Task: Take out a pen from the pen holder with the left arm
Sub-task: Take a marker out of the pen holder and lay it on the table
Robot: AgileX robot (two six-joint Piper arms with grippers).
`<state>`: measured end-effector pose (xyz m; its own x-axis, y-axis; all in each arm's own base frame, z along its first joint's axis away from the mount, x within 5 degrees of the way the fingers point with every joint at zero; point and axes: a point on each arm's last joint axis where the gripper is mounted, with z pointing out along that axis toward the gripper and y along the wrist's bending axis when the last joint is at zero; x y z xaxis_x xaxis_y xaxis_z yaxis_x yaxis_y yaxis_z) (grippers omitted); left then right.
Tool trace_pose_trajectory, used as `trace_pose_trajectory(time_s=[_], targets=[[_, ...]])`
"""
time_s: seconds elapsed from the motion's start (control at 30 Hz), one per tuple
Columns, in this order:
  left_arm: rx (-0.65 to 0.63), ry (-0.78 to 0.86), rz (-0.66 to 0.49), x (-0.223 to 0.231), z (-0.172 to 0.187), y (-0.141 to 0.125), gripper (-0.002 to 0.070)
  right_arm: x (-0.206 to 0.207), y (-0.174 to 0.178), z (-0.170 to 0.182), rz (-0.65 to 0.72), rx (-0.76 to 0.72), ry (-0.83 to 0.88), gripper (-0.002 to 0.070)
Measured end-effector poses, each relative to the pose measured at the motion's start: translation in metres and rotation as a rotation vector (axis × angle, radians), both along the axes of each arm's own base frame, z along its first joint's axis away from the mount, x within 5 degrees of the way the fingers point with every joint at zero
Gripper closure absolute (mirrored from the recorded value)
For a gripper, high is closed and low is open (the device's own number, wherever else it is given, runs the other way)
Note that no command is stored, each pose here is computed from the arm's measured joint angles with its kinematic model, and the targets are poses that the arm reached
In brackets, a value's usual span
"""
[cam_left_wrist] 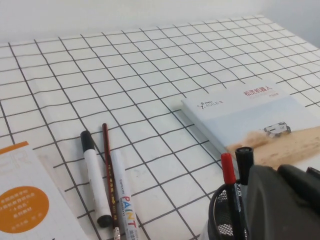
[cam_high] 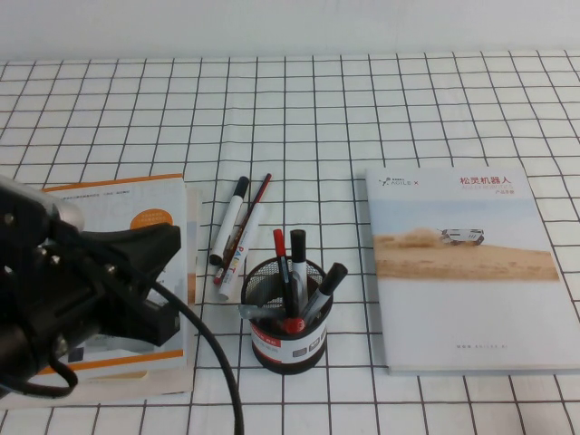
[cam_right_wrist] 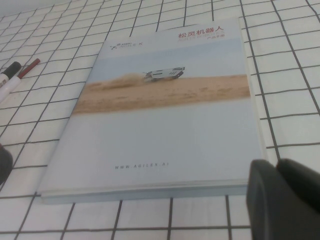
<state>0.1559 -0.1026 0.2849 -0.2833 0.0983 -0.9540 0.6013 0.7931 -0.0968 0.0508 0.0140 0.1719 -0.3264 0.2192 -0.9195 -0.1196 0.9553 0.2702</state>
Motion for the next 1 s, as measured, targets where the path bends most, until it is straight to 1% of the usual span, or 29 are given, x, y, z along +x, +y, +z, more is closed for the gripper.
trace_pose_trajectory(time_s=[0.17, 0.37, 0.5, 0.6, 0.73, 0.8, 0.9, 1.0], targets=[[-0.005, 0.000, -0.013, -0.001, 0.000, -0.001, 0.0678, 0.000, 0.000, 0.000, 0.000, 0.000, 0.000, 0.0691], [-0.021, -0.008, -0.090, -0.005, 0.002, -0.006, 0.0678, 0.000, 0.000, 0.000, 0.000, 0.000, 0.000, 0.0691], [-0.007, -0.011, -0.079, -0.005, 0.001, -0.006, 0.0678, 0.000, 0.000, 0.000, 0.000, 0.000, 0.000, 0.0691], [0.037, -0.018, -0.084, -0.007, -0.001, -0.010, 0.0678, 0.000, 0.000, 0.000, 0.000, 0.000, 0.000, 0.0691], [0.085, -0.018, -0.046, -0.010, -0.004, -0.013, 0.0678, 0.000, 0.000, 0.000, 0.000, 0.000, 0.000, 0.0691], [0.069, -0.012, -0.027, -0.011, -0.003, -0.015, 0.0678, 0.000, 0.000, 0.000, 0.000, 0.000, 0.000, 0.0691], [0.043, 0.000, -0.048, -0.015, -0.002, -0.020, 0.0678, 0.000, 0.000, 0.000, 0.000, 0.000, 0.000, 0.0691], [0.055, 0.009, -0.086, -0.019, -0.004, -0.024, 0.0678, 0.000, 0.000, 0.000, 0.000, 0.000, 0.000, 0.0691]])
